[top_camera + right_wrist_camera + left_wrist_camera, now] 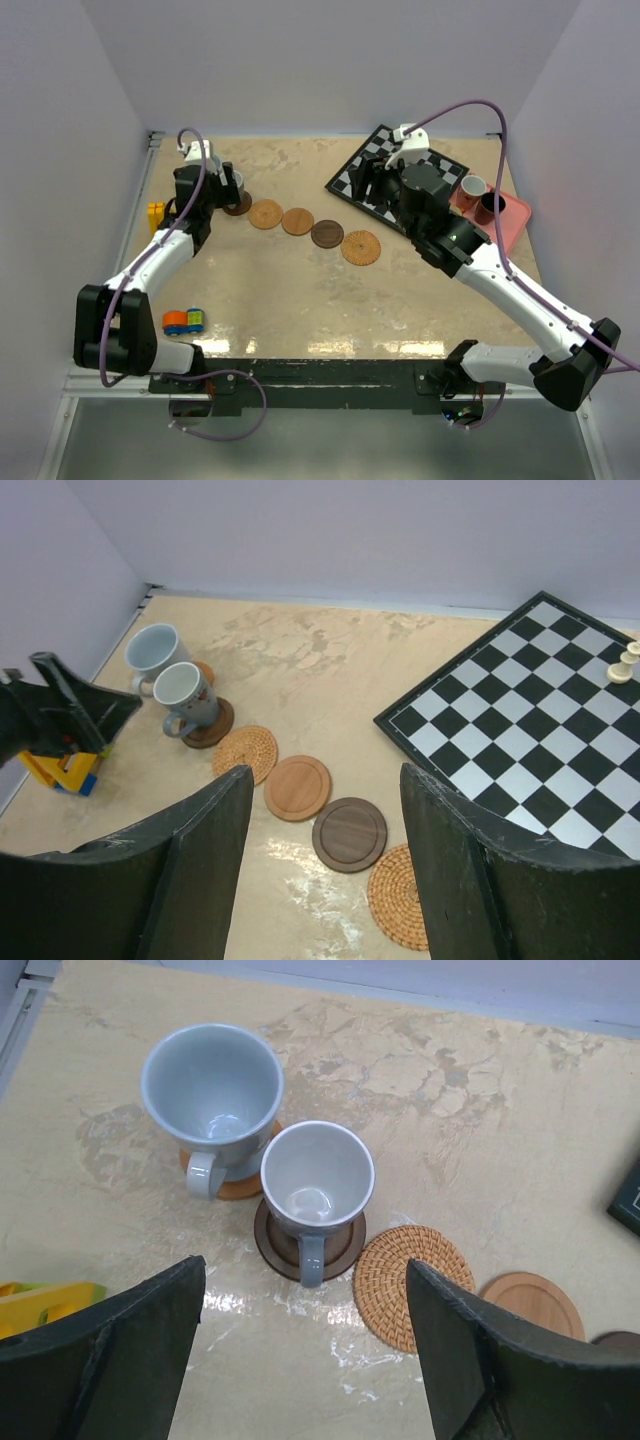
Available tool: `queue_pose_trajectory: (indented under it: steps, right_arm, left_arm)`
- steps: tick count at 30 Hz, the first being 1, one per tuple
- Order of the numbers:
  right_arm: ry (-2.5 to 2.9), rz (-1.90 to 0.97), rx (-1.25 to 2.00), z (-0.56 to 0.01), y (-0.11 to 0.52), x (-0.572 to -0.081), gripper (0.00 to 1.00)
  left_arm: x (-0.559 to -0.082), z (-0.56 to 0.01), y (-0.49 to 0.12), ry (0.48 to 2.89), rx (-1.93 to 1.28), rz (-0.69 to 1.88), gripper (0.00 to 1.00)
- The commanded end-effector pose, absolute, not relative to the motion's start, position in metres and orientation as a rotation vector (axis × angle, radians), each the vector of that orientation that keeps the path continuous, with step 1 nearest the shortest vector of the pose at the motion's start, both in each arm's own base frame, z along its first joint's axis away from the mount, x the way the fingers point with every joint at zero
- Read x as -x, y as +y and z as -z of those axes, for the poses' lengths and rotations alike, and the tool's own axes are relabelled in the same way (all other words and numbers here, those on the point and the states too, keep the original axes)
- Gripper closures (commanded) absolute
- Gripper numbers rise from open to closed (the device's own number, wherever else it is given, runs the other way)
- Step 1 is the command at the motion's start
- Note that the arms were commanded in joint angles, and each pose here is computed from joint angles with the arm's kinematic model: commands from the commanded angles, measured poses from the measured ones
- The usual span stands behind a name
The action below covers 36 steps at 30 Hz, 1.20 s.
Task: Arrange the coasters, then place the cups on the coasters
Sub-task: Pick up the cup from the tray.
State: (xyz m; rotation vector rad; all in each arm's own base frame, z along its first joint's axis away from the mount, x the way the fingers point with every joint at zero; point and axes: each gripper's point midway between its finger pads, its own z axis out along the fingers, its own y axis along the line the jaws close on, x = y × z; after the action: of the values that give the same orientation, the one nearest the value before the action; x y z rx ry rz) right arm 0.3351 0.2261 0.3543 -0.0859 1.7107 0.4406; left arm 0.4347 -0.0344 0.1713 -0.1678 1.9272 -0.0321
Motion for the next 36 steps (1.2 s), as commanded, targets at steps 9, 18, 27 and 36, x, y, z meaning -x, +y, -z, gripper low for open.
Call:
queue_pose_trajectory:
  steps: [9, 18, 27, 36]
  right_arm:
    - [1.676, -0.331, 0.006, -0.383, 0.170, -0.350, 0.36]
    - [1.789, -0.187, -0.182, -0.329, 0.055, -0.417, 0.39]
    - [1.968, 0.000, -0.344, -0.236, -0.035, -0.475, 0.46]
    - [2.023, 0.153, -0.375, -0.193, -0.059, -0.508, 0.54]
  left_arm:
    - [-0.417, -0.296, -0.049, 1.853, 0.008, 0.116, 0.10]
    - [-0.403, -0.297, -0.042, 1.736, -0.049, 0.055, 0.10]
    - [-0.395, -0.294, -0.052, 1.735, -0.061, 0.115, 0.10]
    - [-0.396, -0.292, -0.055, 1.740, -0.063, 0.139, 0.10]
